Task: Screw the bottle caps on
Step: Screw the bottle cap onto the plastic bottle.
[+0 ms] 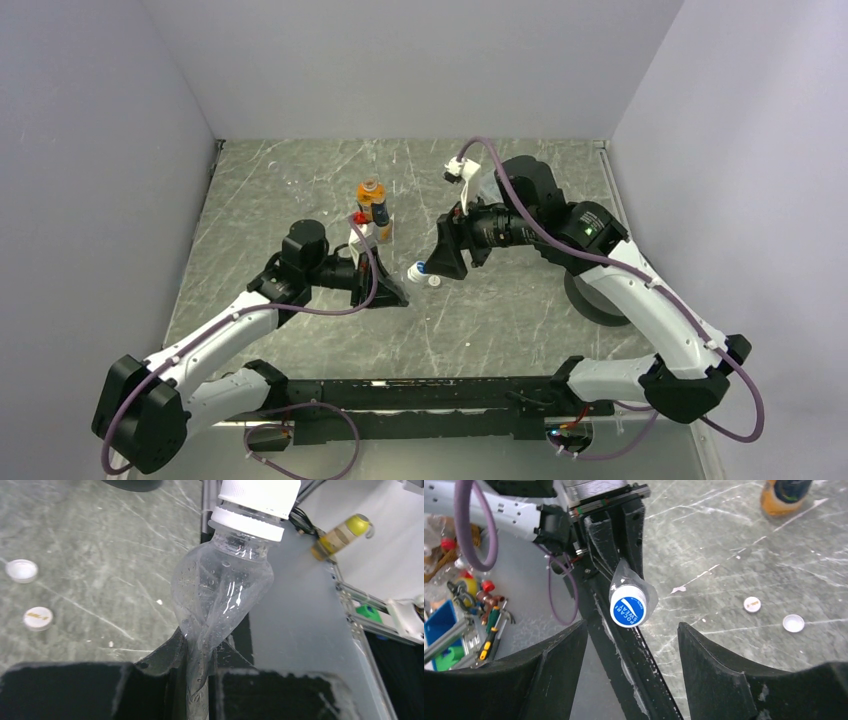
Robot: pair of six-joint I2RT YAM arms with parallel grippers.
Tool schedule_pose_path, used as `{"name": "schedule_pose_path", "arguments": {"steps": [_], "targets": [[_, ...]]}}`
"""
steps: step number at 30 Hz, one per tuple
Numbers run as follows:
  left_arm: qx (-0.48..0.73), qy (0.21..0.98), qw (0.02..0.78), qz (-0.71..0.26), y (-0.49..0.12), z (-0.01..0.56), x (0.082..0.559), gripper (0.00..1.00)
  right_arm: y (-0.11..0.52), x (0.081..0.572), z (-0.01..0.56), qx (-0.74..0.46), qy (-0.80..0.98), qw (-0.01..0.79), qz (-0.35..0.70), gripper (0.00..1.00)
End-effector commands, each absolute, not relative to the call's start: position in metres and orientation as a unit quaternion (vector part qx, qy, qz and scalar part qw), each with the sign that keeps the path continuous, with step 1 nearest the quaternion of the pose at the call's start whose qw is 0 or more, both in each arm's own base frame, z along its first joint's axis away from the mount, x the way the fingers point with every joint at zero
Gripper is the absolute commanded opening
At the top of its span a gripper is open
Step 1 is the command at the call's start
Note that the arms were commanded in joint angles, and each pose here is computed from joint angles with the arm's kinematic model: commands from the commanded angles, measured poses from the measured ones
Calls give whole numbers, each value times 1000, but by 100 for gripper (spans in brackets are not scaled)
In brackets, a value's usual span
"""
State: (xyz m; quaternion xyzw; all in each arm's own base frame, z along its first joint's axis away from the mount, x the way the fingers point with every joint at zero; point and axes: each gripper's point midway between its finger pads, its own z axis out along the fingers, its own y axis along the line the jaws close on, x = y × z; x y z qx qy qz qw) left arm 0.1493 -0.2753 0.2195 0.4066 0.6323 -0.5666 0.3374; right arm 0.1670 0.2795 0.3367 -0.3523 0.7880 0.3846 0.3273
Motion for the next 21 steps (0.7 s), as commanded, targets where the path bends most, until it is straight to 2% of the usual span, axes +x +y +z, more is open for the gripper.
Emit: {"name": "schedule_pose_path", "arguments": {"steps": [1,11,19,21], "targets": [[439,587,304,-608,-275,243,130,0,290,147,346,-409,749,314,416,67],[439,585,304,-610,-275,243,130,0,301,143,328,-430,762,285,391,61],[436,592,309,-603,-276,241,134,0,308,143,332,-432,760,288,390,47],[434,596,313,-598,-276,240,137,0,309,145,331,-428,765,286,386,40]]}}
